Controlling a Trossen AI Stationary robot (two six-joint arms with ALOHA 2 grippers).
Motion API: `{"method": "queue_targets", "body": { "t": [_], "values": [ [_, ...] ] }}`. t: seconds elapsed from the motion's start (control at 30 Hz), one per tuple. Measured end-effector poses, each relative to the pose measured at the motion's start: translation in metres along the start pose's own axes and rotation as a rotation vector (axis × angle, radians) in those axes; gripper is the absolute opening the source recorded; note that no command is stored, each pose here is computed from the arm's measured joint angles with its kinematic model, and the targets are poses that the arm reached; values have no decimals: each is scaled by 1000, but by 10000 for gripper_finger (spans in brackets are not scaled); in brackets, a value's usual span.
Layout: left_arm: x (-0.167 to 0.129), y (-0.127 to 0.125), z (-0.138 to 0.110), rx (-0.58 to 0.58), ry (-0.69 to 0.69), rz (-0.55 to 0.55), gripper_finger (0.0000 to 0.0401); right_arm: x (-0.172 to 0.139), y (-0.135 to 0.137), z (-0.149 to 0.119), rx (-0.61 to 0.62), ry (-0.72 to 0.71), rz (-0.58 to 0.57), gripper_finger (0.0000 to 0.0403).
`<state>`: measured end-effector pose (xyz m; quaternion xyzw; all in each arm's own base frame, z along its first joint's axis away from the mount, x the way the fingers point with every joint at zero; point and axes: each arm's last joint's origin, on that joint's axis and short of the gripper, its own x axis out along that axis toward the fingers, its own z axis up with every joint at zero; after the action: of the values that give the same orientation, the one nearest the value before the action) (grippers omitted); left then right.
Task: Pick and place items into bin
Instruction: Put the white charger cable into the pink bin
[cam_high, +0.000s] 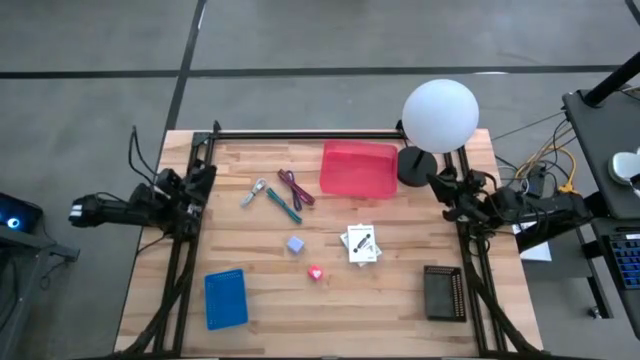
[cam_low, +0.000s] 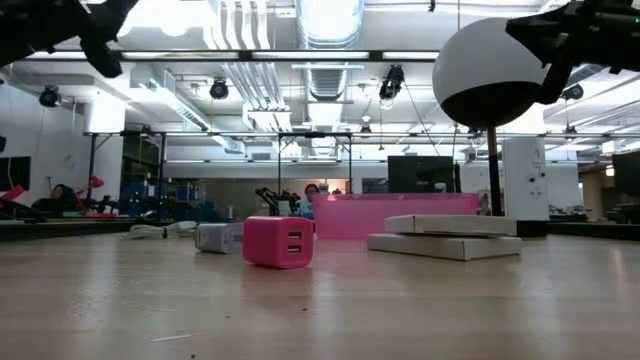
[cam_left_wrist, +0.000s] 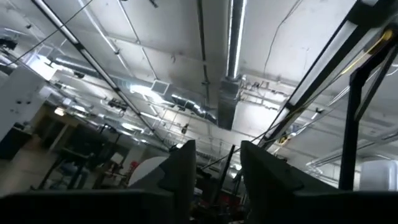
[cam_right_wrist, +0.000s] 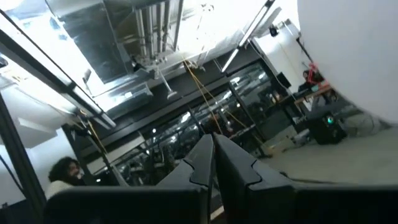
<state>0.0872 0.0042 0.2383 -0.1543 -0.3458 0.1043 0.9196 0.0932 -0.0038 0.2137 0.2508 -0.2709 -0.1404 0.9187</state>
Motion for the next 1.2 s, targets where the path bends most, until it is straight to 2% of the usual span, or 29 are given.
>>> {"method": "queue_targets", "body": {
  "t": [0.07,0.2,0.3,0.4,0.53,0.73,0.83,1.03,1.2],
  "values": [
    [7,-2,-1,10,33,4,144,1,0,-2,15,17,-7,9],
    [27,-11,6,-67,49,4,184,3,-1,-8,-3,51,-21,9],
    [42,-18,9,-62,71,7,193,4,-2,-11,-17,72,-30,9],
    [54,-22,7,15,95,16,194,5,-2,-14,-42,91,-37,9],
    [65,-23,5,55,106,95,194,6,-3,-16,-52,108,-44,9],
    [76,-19,-19,120,312,282,194,7,-3,-17,-52,115,-47,9],
    [80,-17,-30,149,465,377,194,7,-3,-17,-51,115,-47,9],
    [98,-17,-30,197,683,507,194,7,-3,-17,-49,115,-47,9],
    [117,-15,-23,269,784,590,194,7,-3,-17,-48,114,-46,9]
  ]
}}
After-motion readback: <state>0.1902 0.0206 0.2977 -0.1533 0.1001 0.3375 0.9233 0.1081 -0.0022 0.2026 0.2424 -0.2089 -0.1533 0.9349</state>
